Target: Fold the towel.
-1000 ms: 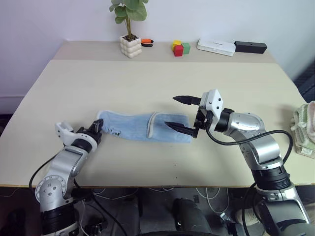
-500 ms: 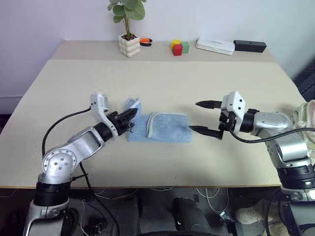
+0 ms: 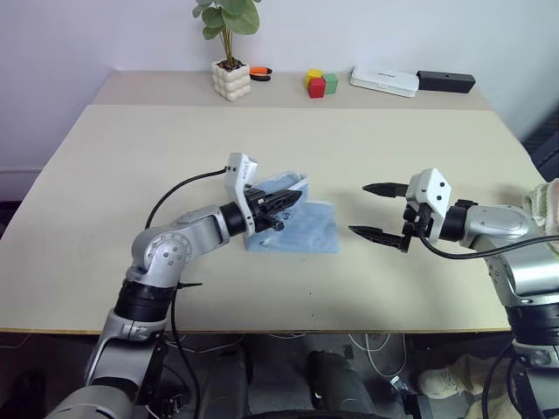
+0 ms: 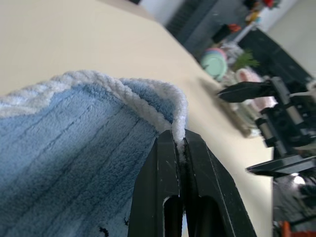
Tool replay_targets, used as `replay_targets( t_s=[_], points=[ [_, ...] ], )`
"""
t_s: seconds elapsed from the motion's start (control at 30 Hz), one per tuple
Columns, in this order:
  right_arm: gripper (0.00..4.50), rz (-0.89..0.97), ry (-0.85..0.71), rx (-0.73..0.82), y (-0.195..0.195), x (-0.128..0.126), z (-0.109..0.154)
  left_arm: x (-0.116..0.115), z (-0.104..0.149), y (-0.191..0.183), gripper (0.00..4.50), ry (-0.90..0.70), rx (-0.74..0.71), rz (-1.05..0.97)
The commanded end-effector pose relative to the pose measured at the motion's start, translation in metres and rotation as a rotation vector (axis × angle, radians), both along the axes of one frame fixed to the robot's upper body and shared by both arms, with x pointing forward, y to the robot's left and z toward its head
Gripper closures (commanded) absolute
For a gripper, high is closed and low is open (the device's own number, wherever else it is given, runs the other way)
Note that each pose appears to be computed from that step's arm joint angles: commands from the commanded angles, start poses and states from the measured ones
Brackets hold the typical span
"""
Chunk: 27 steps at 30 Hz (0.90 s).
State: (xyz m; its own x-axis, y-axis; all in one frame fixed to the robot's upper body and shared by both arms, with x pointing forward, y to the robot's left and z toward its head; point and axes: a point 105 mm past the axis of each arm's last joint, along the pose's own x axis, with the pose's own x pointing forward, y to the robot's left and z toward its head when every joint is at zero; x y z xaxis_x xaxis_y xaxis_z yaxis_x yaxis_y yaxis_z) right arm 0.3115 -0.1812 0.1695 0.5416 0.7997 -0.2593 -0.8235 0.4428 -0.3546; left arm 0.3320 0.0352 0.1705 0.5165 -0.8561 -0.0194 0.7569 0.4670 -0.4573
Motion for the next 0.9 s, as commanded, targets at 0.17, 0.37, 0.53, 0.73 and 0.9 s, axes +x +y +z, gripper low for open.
replay_targets(
  t_s=[0.17, 0.37, 0.53, 0.73, 0.9],
  points=[
    [0.0, -0.033, -0.045, -0.04, -0.017, -0.007, 0.013, -0.009, -0.004, -0.026, 4.47, -0.026, 0.035, -0.122],
    [0.0, -0.052, -0.047, -0.05, -0.019, -0.012, 0.009, -0.006, -0.008, -0.04, 4.47, -0.016, 0.03, -0.163],
    [0.0, -0.068, -0.055, -0.044, -0.02, -0.013, 0.009, -0.002, -0.023, -0.056, 4.47, -0.014, 0.089, -0.169],
    [0.0, -0.072, -0.067, -0.036, -0.016, -0.013, 0.011, -0.002, -0.026, -0.063, 3.9, 0.013, 0.059, -0.189],
    [0.0, -0.071, -0.072, -0.031, -0.014, -0.012, 0.011, -0.001, -0.021, -0.065, 1.7, 0.041, 0.015, -0.186]
  ],
)
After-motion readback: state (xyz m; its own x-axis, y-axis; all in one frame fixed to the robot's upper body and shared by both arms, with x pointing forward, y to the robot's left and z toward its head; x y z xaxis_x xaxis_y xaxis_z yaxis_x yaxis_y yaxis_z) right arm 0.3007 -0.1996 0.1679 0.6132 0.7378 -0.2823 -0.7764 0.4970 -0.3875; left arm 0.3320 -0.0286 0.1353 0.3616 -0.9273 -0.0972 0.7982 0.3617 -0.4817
